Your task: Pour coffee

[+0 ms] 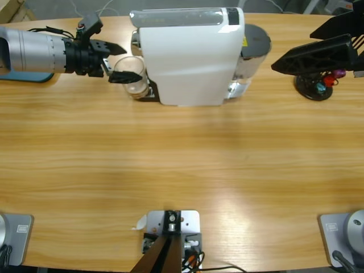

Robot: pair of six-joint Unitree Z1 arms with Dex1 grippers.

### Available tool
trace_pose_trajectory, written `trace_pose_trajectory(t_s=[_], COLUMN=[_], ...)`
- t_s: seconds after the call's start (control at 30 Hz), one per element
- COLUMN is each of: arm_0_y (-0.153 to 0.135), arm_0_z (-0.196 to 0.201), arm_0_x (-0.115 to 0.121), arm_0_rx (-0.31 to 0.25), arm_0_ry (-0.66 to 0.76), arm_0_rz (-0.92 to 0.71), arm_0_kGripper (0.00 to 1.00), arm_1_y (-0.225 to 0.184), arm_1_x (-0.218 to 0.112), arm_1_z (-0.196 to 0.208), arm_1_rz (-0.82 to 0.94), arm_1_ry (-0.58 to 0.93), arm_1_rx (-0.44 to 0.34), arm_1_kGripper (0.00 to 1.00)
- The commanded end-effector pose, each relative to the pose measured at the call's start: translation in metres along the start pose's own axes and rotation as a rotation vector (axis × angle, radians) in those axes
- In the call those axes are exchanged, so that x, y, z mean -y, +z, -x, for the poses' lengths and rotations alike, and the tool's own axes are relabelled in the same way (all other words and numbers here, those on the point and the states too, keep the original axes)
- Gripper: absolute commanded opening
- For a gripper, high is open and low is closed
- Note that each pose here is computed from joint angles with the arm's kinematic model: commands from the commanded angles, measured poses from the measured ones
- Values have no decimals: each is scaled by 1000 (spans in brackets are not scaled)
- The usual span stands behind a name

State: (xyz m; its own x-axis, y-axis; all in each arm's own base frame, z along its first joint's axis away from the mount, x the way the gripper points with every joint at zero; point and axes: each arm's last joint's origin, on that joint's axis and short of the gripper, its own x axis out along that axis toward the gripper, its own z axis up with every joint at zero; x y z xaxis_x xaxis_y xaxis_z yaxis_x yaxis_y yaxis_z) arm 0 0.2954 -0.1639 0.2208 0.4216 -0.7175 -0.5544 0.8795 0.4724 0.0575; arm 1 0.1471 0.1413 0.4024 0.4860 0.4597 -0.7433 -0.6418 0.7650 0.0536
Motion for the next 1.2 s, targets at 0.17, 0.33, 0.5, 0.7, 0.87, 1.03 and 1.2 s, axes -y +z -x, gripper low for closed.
trace_pose_trajectory(t_s=[0.17, 0.33, 0.5, 0.7, 0.87, 1.03, 1.2], arm_0_y=[-22, -23, -23, -25, -11, -4, -11], arm_0_z=[-18, -21, -21, -15, 12, 55, 96], arm_0_x=[-2, -1, 4, 6, 1, -14, -41], arm_0_rx=[-59, -70, -78, -98, -46, 2, 20], arm_0_ry=[-30, -28, -36, -14, 54, 160, 343], arm_0_rz=[55, 57, 55, 62, 63, 119, 215], arm_0_kGripper=[804, 242, 0, 0, 0, 0, 0], arm_1_y=[-9, -9, -8, -10, -10, -7, -7], arm_1_x=[3, 2, 2, 3, 3, 3, 3], arm_1_z=[-19, -19, -19, -16, -16, -16, -8], arm_1_rz=[-10, -12, -19, -21, -23, -23, -23], arm_1_ry=[6, 8, 8, 8, 7, 3, -2], arm_1_rx=[-55, -46, -38, -33, -25, -16, 6], arm_1_kGripper=[1000, 1000, 1000, 1000, 1000, 1000, 1000])
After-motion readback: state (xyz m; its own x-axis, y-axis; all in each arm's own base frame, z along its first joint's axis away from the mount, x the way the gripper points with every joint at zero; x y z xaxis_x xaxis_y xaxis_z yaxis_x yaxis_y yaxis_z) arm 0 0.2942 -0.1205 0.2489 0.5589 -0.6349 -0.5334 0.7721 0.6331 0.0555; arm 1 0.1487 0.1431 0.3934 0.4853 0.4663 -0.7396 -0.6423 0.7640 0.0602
